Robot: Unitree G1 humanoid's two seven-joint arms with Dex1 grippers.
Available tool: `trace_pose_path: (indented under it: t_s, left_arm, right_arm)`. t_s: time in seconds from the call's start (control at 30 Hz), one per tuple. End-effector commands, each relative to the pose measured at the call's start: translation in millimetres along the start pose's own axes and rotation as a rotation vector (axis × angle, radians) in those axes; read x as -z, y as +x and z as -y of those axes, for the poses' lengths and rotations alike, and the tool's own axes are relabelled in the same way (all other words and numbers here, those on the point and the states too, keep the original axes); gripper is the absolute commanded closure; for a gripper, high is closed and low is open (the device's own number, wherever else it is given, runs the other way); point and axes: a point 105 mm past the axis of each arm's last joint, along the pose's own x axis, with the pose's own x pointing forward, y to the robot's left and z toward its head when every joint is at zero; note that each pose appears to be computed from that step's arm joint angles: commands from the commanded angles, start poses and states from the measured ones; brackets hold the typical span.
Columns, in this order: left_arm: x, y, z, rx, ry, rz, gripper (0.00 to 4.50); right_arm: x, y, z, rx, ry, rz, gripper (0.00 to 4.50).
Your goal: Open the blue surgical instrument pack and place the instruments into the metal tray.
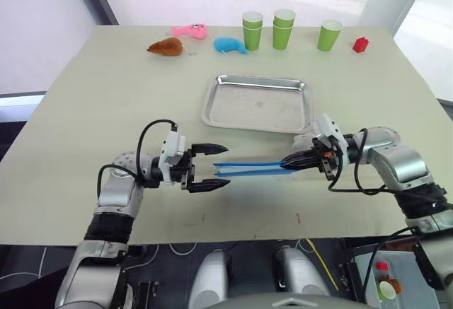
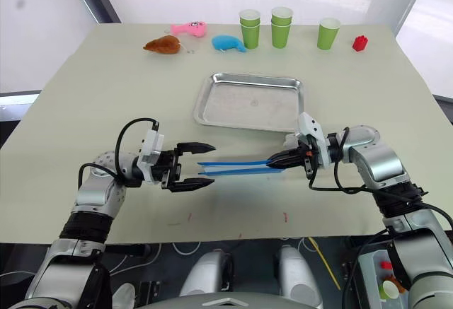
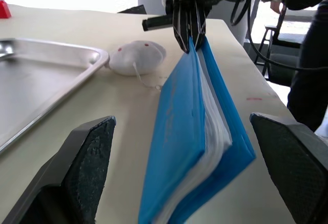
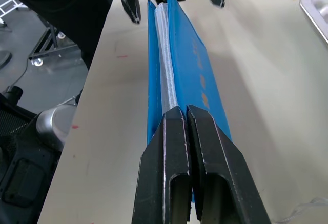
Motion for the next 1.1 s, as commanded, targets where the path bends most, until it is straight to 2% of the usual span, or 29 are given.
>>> trace_pose_path:
  t_s: [0.03, 0.1, 0.17, 0.2, 0.27, 0.33, 0.37, 0.4, 0.47, 0.5, 0.6, 0.67, 0.7, 0.77, 0.97, 1.0, 1.1]
  left_arm:
    - [-1, 2, 1, 0.04, 0.036, -0.015, 0.0]
    - [1, 1, 0, 0.039, 0.034, -0.011, 0.0]
    - [-3, 2, -3, 0.02, 0.017, 0.028, 0.54]
    - [-6, 2, -5, 0.01, 0.006, 0.05, 1.08]
    - [-8, 1, -6, 0.001, -0.009, 0.072, 1.55]
    - [-10, -1, -6, -0.008, -0.026, 0.093, 2.35]
    - [-11, -1, -6, -0.012, -0.032, 0.101, 3.22]
    - [-12, -2, -6, -0.016, -0.037, 0.107, 3.39]
    - [-12, -2, -5, -0.02, -0.04, 0.109, 4.21]
    - [-12, -2, -5, -0.017, -0.041, 0.106, 4.45]
    - [-10, 0, -2, -0.009, -0.047, 0.102, 4.45]
    - [-9, 1, -1, -0.004, -0.046, 0.093, 4.45]
    - [-8, 1, -1, -0.003, -0.047, 0.09, 4.5]
    - [-7, 1, 0, -0.002, -0.047, 0.086, 4.5]
    - [-5, 0, -2, 0.01, -0.031, 0.063, 4.5]
    - [-5, 0, -2, 0.012, -0.029, 0.06, 4.5]
    - [-5, 0, -4, 0.018, -0.022, 0.054, 4.5]
  right_arm:
    - [-7, -1, 6, 0.027, -0.019, 0.013, 4.48]
    - [-7, 0, 7, 0.029, -0.021, 0.013, 4.48]
    - [-6, 0, 8, 0.029, -0.023, 0.009, 4.5]
    - [-6, 0, 8, 0.029, -0.023, 0.005, 4.5]
    - [-4, 0, 8, 0.028, -0.023, 0.001, 4.5]
    - [-3, 0, 8, 0.027, -0.022, -0.002, 4.5]
    - [-3, 0, 8, 0.027, -0.023, -0.004, 4.5]
    - [-3, 0, 8, 0.027, -0.023, -0.006, 4.5]
    - [-2, 1, 9, 0.032, -0.028, -0.011, 4.5]
    - [-2, 1, 10, 0.041, -0.037, -0.01, 4.5]
    - [-7, 0, 21, 0.114, -0.081, 0.012, 4.5]
    - [-13, -1, 21, 0.107, -0.081, 0.04, 4.5]
    - [-16, -2, 19, 0.1, -0.078, 0.052, 3.92]
    - [-20, -5, 17, 0.102, -0.078, 0.071, 3.25]
    - [-31, -32, 14, 0.165, -0.076, 0.117, 0.16]
    - [-33, -39, 17, 0.202, -0.08, 0.126, 0.02]
    - [-34, -59, 32, 0.358, -0.109, 0.154, 0.02]
